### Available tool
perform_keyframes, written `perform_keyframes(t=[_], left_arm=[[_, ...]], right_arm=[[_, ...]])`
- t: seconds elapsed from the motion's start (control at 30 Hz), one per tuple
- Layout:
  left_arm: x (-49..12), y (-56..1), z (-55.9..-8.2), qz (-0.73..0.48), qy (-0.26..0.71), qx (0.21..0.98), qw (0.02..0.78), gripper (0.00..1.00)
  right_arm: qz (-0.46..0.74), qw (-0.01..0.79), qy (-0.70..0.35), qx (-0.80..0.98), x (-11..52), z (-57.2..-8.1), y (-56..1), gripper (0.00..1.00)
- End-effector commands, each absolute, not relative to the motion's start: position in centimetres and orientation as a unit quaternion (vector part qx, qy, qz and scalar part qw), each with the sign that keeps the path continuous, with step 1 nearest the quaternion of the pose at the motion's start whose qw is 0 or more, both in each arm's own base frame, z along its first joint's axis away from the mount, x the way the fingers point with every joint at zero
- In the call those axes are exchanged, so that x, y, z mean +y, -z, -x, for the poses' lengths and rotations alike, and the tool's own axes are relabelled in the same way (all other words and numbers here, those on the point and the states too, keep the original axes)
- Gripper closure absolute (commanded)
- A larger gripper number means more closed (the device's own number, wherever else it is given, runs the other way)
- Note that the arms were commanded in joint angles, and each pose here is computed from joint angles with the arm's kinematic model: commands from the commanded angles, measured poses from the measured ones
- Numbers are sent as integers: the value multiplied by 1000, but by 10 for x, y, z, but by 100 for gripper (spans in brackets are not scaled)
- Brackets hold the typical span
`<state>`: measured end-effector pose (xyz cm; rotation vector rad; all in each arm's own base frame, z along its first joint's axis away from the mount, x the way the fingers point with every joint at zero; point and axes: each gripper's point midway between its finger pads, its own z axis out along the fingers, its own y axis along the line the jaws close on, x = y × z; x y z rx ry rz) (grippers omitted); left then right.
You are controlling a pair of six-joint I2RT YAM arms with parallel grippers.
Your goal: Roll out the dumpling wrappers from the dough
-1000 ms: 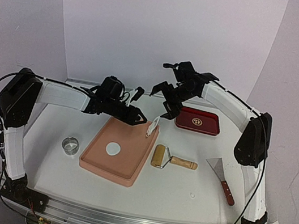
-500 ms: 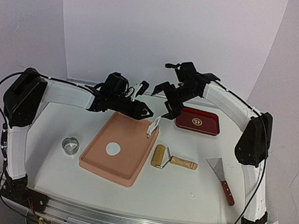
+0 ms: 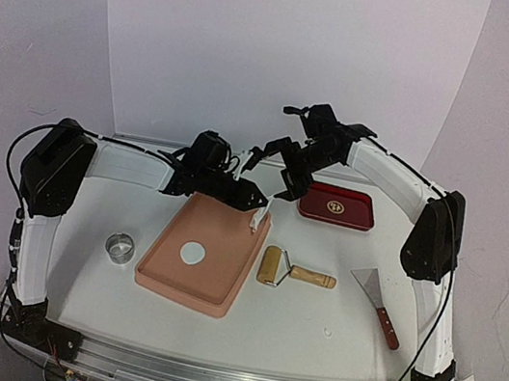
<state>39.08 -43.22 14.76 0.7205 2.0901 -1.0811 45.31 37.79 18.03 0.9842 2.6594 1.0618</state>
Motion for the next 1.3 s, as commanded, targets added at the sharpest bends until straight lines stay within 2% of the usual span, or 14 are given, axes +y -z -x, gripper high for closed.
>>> perform_keyframes(t=[0.0, 0.5, 0.77, 1.27], left_arm=[[-441, -167, -400, -281, 412, 789, 358, 70], [-445, -161, -407, -276, 409, 794, 355, 99], [-439, -164, -408, -263, 403, 798, 363, 100], [-404, -130, -415, -208, 342, 857, 324, 98]], right_arm=[[-314, 76, -390, 862, 380, -449, -224, 2], [-317, 72, -399, 857, 380, -445, -229, 2], [-319, 71, -397, 858, 376, -441, -228, 2], [-304, 89, -394, 863, 364, -435, -235, 2]])
